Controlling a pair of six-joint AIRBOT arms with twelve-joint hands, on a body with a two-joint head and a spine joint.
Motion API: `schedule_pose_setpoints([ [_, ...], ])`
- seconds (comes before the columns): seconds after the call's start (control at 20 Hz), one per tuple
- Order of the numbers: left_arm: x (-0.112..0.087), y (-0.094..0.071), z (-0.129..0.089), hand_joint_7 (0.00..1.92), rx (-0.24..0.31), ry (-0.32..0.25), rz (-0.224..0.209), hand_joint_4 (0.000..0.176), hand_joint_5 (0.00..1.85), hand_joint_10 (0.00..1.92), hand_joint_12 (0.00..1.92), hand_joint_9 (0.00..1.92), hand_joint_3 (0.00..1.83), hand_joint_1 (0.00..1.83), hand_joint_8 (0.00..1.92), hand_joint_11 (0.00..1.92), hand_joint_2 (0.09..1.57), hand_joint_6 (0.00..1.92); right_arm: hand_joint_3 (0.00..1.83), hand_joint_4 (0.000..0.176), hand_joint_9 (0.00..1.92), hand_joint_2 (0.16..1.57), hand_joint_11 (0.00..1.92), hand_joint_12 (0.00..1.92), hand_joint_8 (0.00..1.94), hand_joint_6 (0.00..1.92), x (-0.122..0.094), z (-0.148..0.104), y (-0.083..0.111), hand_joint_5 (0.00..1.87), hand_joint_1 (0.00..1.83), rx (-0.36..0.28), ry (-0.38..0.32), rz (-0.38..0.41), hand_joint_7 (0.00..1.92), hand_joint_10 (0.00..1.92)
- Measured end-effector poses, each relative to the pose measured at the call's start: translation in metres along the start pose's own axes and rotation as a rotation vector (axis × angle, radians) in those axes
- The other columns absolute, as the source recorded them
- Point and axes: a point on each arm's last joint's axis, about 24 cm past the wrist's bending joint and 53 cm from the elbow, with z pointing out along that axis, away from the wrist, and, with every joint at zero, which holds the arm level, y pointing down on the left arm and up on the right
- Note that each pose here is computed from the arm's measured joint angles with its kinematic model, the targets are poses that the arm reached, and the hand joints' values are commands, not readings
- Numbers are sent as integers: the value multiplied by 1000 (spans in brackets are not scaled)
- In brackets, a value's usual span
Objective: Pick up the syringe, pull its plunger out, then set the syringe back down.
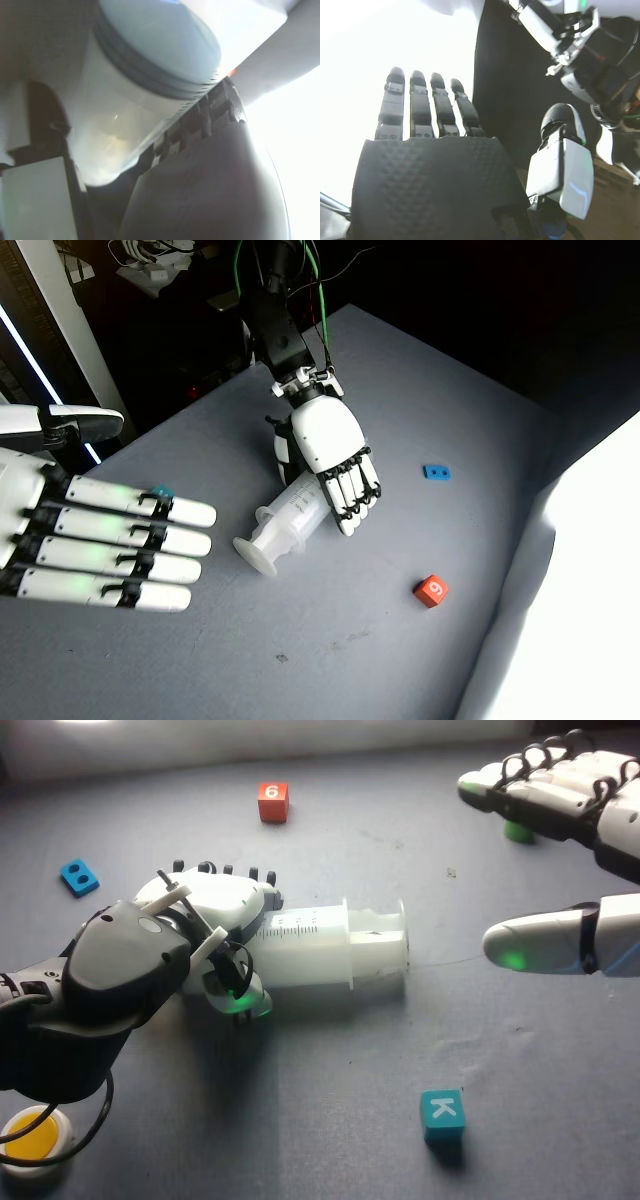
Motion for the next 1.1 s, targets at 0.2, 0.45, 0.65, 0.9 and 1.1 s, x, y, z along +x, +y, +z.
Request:
schedule_pose_setpoints([
  [0.2,-1,0,0,880,2,-5,8,0,714,36,893,924,1,1086,17,450,1227,11,16,0,0,1020,0,0,0,0,2,6,5,0,0,-16,1,12,0,0],
  [0.45,1,-3,-1,833,5,-6,13,0,839,972,1458,813,0,1221,1452,492,1200,990,3,0,0,1001,0,0,2,0,8,8,8,0,0,-23,12,19,6,0],
  [0.65,3,0,-1,801,-5,1,-12,0,864,1072,1448,751,2,1186,1400,483,1198,1066,1,0,2,993,2,1,5,2,11,13,8,9,0,-28,16,22,21,0],
  [0.9,7,-9,-4,777,10,22,-17,1,866,1127,1508,709,0,1172,1374,436,1204,1127,4,0,2,1002,0,0,6,3,13,16,7,8,0,-30,17,23,16,1],
  [1.1,11,-29,-17,815,53,74,-31,0,886,1072,1479,749,0,1183,1342,472,1188,1069,6,0,0,1011,0,0,5,4,15,19,7,11,0,-33,22,21,21,0],
])
